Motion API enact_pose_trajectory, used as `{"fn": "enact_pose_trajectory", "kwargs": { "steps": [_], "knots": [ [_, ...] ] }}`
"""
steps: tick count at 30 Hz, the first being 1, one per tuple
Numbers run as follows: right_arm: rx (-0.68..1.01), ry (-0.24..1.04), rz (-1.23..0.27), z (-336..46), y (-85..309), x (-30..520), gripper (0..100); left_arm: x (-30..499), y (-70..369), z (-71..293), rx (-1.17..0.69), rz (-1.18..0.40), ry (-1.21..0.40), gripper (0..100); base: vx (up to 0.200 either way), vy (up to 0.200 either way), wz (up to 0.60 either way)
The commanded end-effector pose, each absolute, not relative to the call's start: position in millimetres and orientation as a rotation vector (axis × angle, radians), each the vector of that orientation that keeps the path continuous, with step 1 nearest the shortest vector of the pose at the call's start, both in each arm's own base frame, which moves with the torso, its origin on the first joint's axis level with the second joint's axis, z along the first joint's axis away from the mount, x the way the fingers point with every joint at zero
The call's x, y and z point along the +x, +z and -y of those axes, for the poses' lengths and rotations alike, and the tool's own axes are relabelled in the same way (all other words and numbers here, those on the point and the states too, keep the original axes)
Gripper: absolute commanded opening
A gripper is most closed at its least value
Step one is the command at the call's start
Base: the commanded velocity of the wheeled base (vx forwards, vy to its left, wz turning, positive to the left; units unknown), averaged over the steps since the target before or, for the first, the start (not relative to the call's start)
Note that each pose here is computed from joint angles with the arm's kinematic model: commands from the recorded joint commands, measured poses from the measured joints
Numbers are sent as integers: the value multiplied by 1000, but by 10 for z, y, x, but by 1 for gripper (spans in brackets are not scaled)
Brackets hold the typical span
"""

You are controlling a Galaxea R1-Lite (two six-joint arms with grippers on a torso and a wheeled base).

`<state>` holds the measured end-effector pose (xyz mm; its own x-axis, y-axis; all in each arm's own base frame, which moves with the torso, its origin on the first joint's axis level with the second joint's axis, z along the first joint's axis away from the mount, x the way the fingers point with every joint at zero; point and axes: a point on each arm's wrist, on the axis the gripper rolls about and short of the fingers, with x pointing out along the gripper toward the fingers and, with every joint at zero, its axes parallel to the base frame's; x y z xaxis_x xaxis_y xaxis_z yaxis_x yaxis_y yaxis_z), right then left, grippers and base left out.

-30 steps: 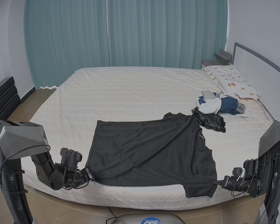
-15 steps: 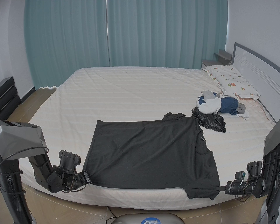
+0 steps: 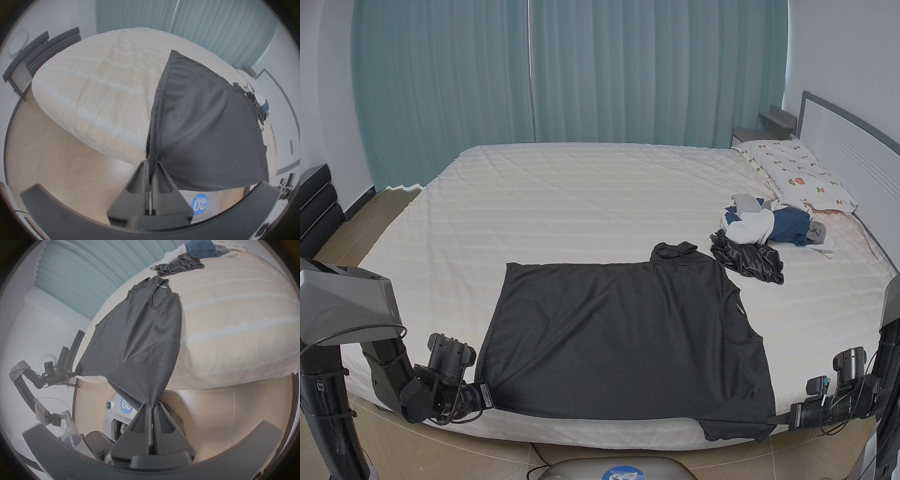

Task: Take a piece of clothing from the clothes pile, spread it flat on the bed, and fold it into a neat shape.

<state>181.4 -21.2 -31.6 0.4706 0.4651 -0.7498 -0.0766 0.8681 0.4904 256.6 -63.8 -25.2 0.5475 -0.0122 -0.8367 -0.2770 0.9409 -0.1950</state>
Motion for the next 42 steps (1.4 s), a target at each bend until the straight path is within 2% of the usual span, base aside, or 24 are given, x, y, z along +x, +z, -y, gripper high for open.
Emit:
{"fn": "enact_pose_trajectory", "kwargs": {
  "steps": [1,9,21,30,36,40,42],
  "knots": [
    [403,341,-1007,213,-202,1761,0,2474,-280,665,-284,-1018,155,0,0,0,0],
    [381,341,-1057,208,-223,1705,0,2297,-262,722,-192,-1149,143,0,0,0,0],
    [348,328,-1105,199,-199,1635,0,2209,-211,723,-138,-1219,140,0,0,0,0],
    [343,369,-928,238,52,1713,0,2413,250,633,-300,-1014,120,0,0,0,0],
    [449,361,-831,288,188,1989,0,2561,367,613,-396,-962,104,0,0,0,0],
    [568,340,-793,249,294,2237,0,2705,530,632,-569,-928,59,0,0,0,0],
    [593,335,-776,253,328,2303,0,2748,553,604,-595,-926,72,0,0,0,0]
  ]
}}
